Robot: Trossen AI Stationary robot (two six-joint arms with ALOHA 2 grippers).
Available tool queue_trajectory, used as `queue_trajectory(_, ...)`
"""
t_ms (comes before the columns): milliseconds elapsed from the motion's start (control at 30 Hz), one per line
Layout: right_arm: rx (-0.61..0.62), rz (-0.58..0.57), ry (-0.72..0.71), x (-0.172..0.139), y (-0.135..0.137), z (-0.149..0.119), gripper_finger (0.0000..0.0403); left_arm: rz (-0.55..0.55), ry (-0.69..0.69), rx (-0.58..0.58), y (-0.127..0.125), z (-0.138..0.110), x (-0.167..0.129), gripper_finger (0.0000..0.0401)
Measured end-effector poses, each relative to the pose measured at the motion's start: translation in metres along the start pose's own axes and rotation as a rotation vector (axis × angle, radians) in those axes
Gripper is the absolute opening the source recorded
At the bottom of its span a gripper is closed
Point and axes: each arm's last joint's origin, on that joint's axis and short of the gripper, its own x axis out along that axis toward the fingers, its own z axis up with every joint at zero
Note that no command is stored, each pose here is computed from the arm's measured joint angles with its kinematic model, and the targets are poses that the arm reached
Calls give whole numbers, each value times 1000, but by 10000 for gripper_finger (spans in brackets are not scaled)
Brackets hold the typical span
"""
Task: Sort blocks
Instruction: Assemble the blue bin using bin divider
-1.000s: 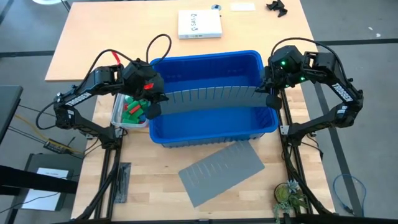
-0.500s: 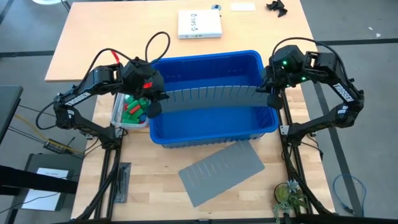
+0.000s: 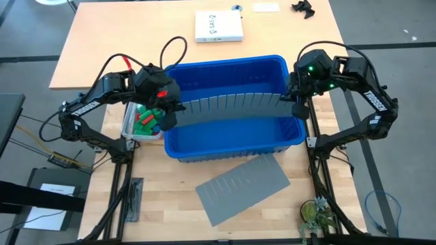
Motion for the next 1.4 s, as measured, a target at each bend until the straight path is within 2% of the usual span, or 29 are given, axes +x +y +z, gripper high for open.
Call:
queue_trajectory(867, -4, 5, -5, 0, 0, 1, 0, -5, 45, -24, 0, -3, 4, 21)
queue_trajectory(1400, 14, 37, 51, 18, 0, -2, 0, -6, 133, -35, -1, -16, 27, 21)
